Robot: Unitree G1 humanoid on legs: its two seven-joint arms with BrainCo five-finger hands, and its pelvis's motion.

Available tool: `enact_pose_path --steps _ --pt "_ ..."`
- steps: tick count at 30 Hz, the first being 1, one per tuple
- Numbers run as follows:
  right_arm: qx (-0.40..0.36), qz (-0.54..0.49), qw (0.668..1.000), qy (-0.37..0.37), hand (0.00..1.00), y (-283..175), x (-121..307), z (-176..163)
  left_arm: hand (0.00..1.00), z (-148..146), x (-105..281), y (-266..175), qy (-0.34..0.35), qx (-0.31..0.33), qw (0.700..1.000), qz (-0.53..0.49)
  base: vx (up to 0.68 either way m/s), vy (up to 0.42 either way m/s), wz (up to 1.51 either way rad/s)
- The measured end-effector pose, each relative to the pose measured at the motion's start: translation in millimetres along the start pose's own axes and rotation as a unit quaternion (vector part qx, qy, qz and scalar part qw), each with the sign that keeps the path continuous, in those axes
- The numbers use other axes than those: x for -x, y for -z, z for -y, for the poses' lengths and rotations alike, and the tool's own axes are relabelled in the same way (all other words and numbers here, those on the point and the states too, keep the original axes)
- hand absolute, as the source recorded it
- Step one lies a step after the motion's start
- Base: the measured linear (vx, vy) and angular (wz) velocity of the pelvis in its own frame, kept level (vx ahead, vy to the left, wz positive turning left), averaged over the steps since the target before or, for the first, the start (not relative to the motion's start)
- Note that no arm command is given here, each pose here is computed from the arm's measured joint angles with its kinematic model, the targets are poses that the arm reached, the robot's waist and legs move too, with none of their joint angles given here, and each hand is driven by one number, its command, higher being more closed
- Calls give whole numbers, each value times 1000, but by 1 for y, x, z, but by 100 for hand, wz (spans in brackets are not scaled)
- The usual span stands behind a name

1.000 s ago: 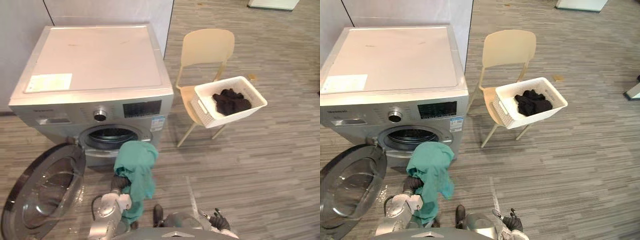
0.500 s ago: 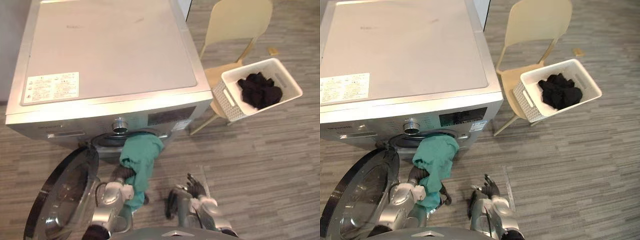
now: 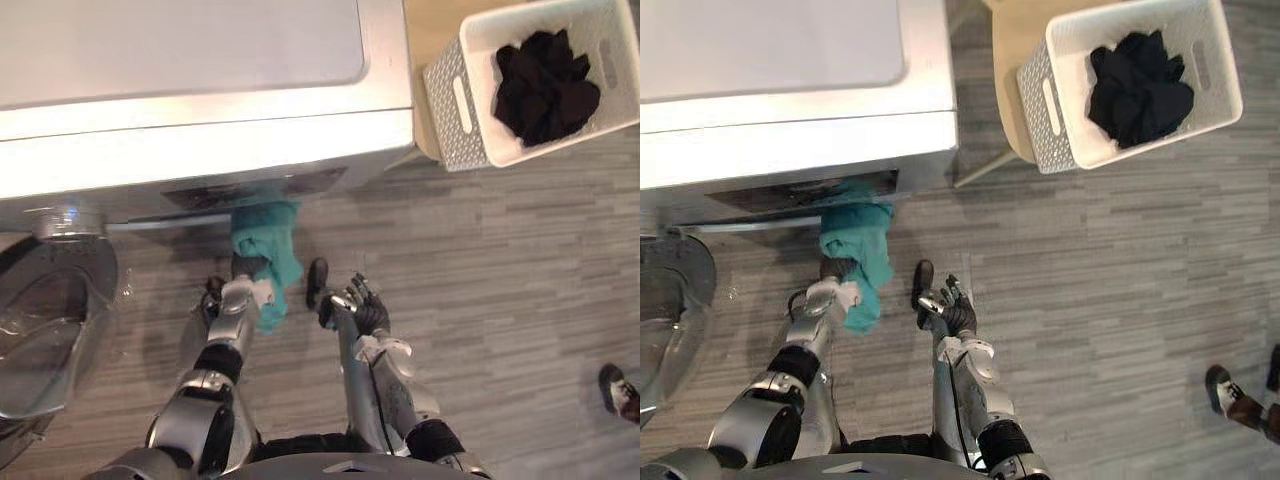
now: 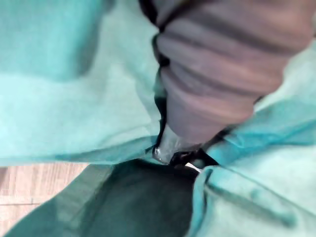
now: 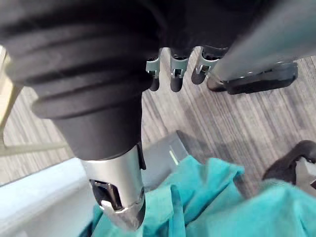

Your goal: Pick up the laundry basket with both hands and put the clothes into the washing machine.

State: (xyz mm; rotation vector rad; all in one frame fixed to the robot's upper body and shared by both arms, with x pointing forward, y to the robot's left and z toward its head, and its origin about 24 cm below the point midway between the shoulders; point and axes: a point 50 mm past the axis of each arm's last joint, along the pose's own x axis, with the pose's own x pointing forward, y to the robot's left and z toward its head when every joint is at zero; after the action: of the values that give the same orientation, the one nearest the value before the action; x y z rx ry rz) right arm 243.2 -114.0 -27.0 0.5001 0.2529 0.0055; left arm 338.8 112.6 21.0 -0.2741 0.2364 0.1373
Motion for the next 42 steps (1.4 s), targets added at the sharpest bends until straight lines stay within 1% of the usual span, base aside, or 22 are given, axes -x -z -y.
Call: enact_pose_path --steps 2,4,8,9,10,12,14,16,18,19,23,28,32,34,35,36,37,38,39,40,41,42 --pt "-19 23 1000 -5 0 -9 2 -3 100 4 -8 -24 5 -8 999 33 3 -60 -11" --pt "-27 49 998 -17 0 -18 4 -7 100 -3 -14 -46 -5 -19 998 66 1 -43 -8" --pt "-37 104 993 -44 0 -38 13 -15 100 -46 -19 -114 -77 -17 983 167 -29 -38 1" --pt "-38 111 992 -45 0 -40 15 -15 100 -50 -19 -125 -85 -16 979 182 -67 -57 17" --pt "-42 124 990 -48 0 -43 18 -15 100 -59 -15 -149 -103 -12 970 222 -58 -51 19" --pt "-56 133 988 -49 0 -46 20 -15 100 -68 -7 -173 -123 8 955 270 -59 -55 21" --pt "-57 137 988 -49 0 -47 20 -15 100 -72 -2 -183 -133 28 946 294 -36 -35 18" --pt "-57 137 988 -50 0 -47 20 -15 100 -77 3 -190 -142 63 938 311 -10 -7 8" --pt "-59 138 987 -51 0 -47 20 -16 100 -84 5 -190 -150 91 933 314 8 14 -3" --pt "-60 138 987 -52 0 -47 20 -17 100 -91 6 -188 -161 119 929 310 23 30 -7" --pt "-61 134 988 -52 0 -45 20 -18 100 -98 13 -184 -160 165 921 316 37 10 -6" --pt "-57 121 989 -63 0 -41 19 -19 100 -84 24 -204 -131 158 910 361 1 -10 2" --pt "-54 114 990 -66 0 -39 19 -18 100 -49 29 -248 -65 137 899 412 -27 10 6" --pt "-54 113 990 -65 0 -38 19 -17 100 -25 39 -284 -19 109 884 455 -19 15 2" --pt "-55 113 990 -65 0 -38 19 -17 100 -19 43 -293 -7 101 879 466 -30 32 3" --pt "-56 115 990 -66 0 -39 19 -18 100 -14 44 -304 4 69 876 478 0 0 0" --pt "-58 117 989 -65 0 -40 19 -17 100 -10 43 -308 8 47 879 475 -12 31 3" --pt "-61 119 989 -62 0 -41 19 -16 100 -3 44 -314 15 42 879 475 0 0 0" --pt "-61 121 989 -61 0 -42 19 -15 100 2 46 -319 21 40 877 479 -2 32 -3" --pt "-63 127 988 -60 0 -44 18 -15 100 8 51 -330 31 18 868 496 -4 30 -4" --pt "-66 129 988 -61 0 -46 18 -14 100 12 51 -333 32 6 867 497 -9 40 -6" --pt "-64 131 987 -69 0 -50 17 -16 0 22 51 -342 35 -5 867 496 -19 41 -2"
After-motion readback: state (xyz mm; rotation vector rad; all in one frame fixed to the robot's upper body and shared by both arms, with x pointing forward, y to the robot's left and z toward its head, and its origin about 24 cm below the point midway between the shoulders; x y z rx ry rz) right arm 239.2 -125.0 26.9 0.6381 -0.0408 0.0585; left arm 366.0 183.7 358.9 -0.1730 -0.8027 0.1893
